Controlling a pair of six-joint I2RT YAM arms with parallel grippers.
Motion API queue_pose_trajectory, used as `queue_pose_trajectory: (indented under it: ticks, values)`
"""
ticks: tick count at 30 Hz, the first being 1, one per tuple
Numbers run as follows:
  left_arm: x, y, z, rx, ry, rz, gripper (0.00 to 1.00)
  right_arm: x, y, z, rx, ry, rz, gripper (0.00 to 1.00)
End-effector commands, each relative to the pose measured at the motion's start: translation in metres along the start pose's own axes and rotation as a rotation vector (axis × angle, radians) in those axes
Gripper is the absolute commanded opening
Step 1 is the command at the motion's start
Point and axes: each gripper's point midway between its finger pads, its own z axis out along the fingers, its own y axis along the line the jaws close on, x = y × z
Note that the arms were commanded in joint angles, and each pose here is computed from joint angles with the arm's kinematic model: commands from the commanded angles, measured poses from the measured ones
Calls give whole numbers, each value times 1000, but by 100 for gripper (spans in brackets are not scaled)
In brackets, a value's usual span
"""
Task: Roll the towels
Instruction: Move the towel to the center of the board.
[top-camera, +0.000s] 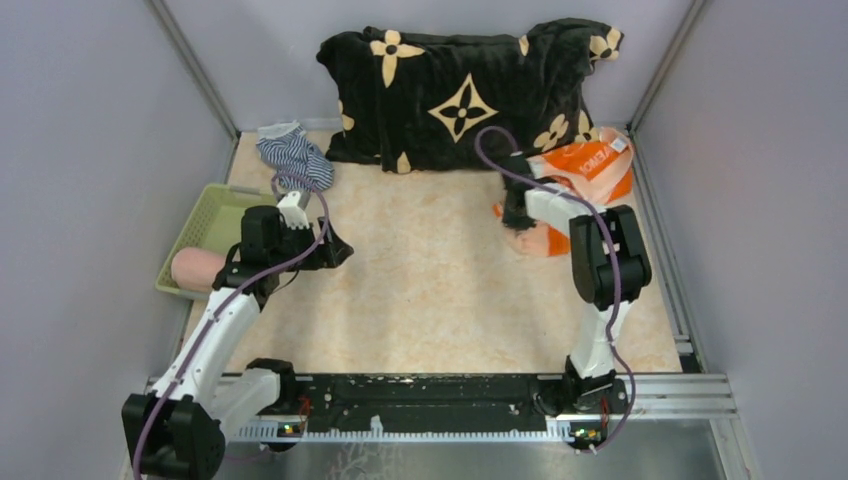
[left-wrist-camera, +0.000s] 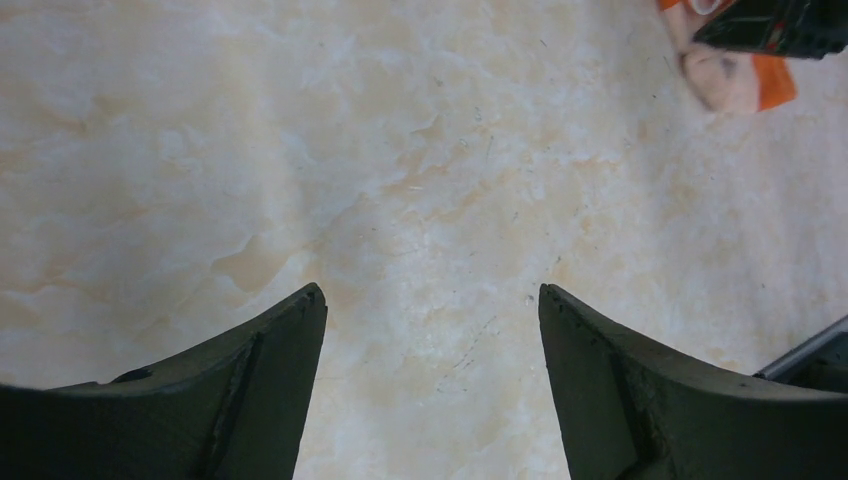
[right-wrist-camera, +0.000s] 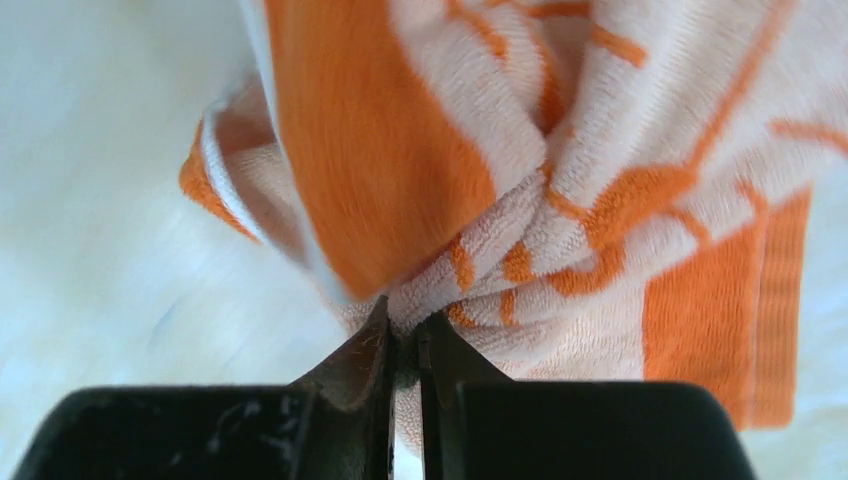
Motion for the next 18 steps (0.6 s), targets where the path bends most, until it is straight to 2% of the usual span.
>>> queue_pose_trajectory:
  ticks: [1, 5, 8, 10, 13, 18]
  values:
    - [-9, -30, 6, 134, -3, -19, 83, 90, 113, -74, -251, 137, -108, 6]
    - [-1, -37, 7, 161, 28, -39, 82, 112, 229, -147, -524, 93, -236, 21]
    - [4, -40, 4, 170, 45, -45, 81, 88, 285, -198, -630, -21, -369, 43]
    - [9, -41, 2, 168, 55, -52, 81, 74, 286, -204, -600, -62, -403, 49]
    - [20, -39, 0, 156, 75, -76, 81, 62, 262, -195, -514, -100, -435, 50]
    - [47, -31, 5, 111, 138, -160, 80, 73, 211, -174, -424, -88, -485, 52]
